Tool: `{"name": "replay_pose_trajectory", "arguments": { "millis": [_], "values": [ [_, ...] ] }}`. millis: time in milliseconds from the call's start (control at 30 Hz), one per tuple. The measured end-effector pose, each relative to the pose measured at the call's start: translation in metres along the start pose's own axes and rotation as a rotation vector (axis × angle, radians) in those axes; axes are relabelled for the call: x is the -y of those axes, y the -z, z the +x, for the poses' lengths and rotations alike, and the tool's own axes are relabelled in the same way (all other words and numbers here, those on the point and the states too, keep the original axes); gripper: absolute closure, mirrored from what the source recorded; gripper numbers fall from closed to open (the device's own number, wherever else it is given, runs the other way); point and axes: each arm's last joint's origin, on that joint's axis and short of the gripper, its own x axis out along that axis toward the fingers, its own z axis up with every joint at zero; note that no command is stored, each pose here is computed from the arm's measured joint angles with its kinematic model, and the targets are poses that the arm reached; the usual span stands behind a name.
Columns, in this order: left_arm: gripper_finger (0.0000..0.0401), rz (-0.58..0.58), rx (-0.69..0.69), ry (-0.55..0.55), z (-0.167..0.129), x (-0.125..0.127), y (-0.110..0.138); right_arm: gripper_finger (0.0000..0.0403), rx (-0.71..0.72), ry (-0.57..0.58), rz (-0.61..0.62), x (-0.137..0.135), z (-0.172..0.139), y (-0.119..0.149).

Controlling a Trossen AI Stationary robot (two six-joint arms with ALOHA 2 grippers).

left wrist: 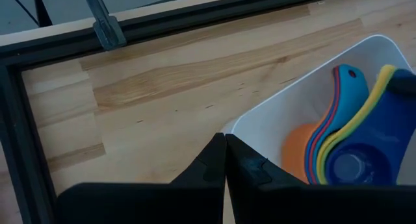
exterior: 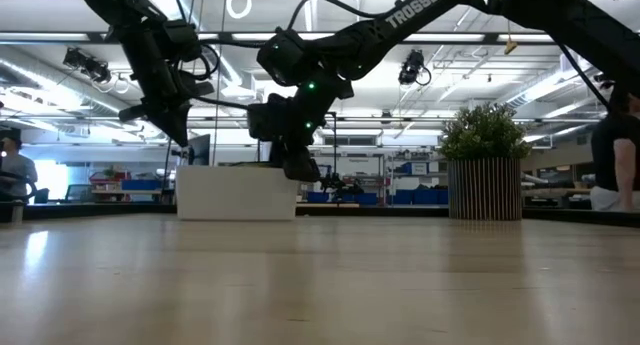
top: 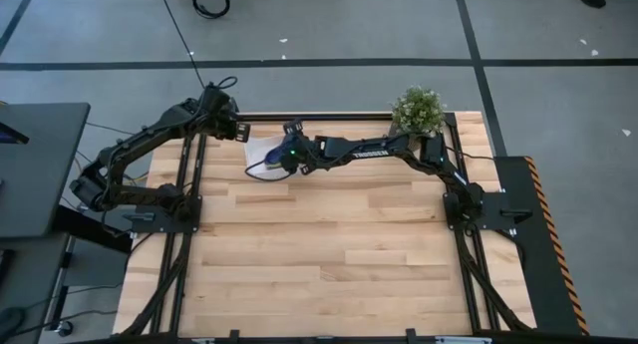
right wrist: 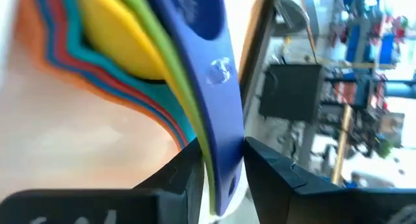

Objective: Nest measuring cups in basket
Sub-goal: Put the nested measuring cups into the white bin

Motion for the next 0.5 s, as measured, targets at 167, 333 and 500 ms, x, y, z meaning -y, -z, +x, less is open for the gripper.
{"name": "replay_pose_trajectory", "arguments": {
  "millis": [167,333,500],
  "values": [
    [0.0388,0.0,-0.003,-0.001,0.0,-0.0001,0.0003,0.0288,0.093,-0.064,-0.062,-0.0018,0.0003,-0.0015],
    [0.0388,0.0,-0.004,-0.001,0.0,-0.0001,0.0003,0.0288,0.095,-0.051,-0.016,0.0011,0.0019,0.0],
    [0.0388,0.0,-0.003,-0.001,0.0,-0.0001,0.0003,0.0288,0.154,-0.109,-0.06,0.0023,0.0057,0.0056]
  ]
}}
